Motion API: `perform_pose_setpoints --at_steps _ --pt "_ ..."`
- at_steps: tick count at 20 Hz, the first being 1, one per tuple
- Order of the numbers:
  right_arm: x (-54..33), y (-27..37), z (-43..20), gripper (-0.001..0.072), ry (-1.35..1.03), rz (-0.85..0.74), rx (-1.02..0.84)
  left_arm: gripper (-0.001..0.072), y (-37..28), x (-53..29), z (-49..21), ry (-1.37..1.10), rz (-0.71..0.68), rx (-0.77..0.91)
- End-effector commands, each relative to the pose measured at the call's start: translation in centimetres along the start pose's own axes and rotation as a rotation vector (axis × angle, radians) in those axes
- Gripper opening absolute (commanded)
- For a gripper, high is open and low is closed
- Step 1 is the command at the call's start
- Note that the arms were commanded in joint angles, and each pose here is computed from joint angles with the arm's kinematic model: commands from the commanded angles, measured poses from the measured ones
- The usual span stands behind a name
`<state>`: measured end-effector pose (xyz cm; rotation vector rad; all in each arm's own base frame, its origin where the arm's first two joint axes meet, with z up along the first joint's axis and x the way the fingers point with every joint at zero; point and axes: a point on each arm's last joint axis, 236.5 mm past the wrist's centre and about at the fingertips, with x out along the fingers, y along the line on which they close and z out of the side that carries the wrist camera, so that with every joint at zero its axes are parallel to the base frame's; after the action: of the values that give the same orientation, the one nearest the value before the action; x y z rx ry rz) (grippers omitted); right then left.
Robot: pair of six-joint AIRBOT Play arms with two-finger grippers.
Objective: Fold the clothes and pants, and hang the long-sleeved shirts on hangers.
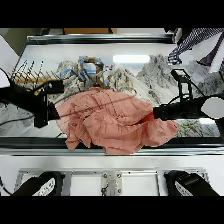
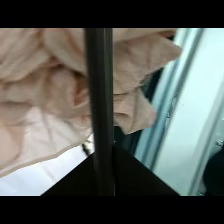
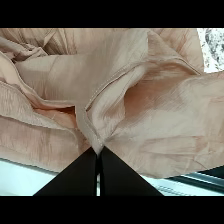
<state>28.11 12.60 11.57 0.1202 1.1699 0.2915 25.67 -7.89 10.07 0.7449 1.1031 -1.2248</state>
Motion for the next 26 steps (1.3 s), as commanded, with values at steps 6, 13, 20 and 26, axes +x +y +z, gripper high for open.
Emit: perform_pose_setpoints --at_steps 6,13,20,26 --pt "0.0 0.0 0.0 0.0012 0.002 0.0 0.0 0.0006 -6.2 6.7 -0.1 -0.023 -0.064 0.187" --pt "0.0 0.0 0.0 0.0012 0.002 0.0 0.0 0.0007 -3.9 8.6 1.6 -0.035 -0.024 0.194" --pt "0.0 0.0 0.0 0.0012 0.002 0.0 0.0 0.0006 -1.4 9.3 2.6 -0.008 -0.109 0.18" --pt "0.0 0.0 0.0 0.0012 0.002 0.0 0.0 0.0006 -0.7 10.6 2.5 0.0 -0.154 0.162"
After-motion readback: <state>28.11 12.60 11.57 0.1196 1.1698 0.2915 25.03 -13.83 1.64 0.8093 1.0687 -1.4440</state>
